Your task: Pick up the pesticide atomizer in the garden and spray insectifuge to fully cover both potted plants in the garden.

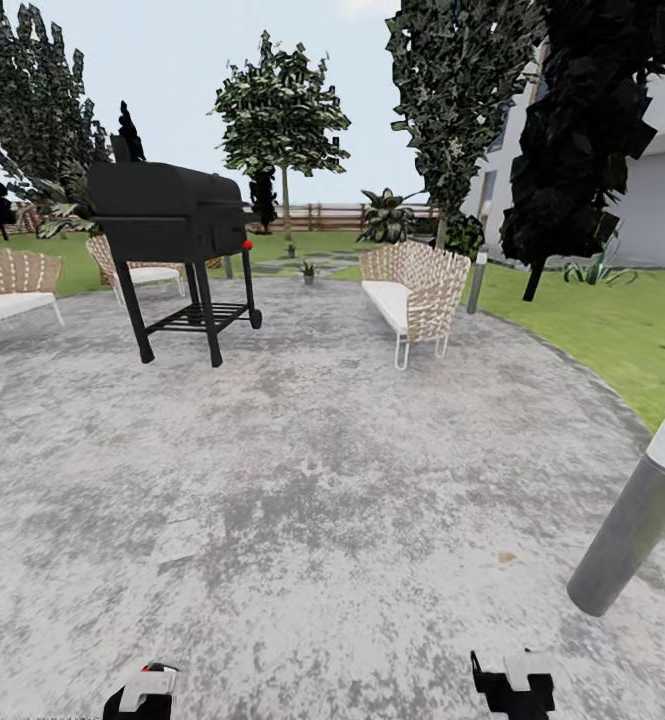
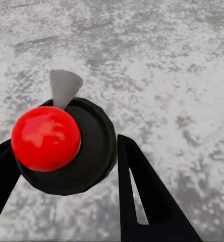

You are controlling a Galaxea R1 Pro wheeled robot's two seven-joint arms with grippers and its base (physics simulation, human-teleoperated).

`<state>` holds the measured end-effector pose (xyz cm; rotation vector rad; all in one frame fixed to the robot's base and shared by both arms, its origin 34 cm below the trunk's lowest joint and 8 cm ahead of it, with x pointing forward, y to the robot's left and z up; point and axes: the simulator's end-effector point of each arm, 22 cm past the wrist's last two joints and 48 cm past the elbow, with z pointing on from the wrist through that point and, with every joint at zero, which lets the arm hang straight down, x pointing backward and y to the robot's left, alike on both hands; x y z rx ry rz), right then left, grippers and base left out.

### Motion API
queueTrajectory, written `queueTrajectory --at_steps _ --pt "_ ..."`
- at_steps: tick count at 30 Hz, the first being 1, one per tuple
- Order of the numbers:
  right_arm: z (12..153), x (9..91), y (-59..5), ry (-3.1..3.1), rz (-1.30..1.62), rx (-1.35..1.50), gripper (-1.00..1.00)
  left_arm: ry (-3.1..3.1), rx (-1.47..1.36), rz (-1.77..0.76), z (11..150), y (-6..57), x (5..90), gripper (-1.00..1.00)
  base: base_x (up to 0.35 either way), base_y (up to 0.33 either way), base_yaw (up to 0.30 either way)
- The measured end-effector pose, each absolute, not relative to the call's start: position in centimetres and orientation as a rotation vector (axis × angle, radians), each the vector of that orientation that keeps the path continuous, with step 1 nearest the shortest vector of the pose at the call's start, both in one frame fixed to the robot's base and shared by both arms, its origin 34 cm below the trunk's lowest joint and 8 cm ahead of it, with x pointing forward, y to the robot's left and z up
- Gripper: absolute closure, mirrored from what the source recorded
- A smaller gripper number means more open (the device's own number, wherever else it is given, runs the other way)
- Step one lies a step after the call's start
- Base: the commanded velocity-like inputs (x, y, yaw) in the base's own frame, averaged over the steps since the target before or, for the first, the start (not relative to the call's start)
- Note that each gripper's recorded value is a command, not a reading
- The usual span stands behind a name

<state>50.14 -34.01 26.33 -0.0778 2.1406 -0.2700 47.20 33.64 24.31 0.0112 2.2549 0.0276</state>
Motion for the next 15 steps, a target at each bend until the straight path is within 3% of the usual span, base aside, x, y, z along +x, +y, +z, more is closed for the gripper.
queueTrajectory --at_steps 10,15 --pt "28.0 51.0 -33.0 2.104 -0.267 -0.058 -1.0 2.217 0.009 0.026 25.9 33.5 48.2 1.0 0.0 0.0 0.268" --pt "28.5 51.0 -32.9 2.102 -0.264 -0.057 -1.0 2.203 0.007 0.025 26.7 33.5 48.6 1.0 0.0 0.0 0.083"
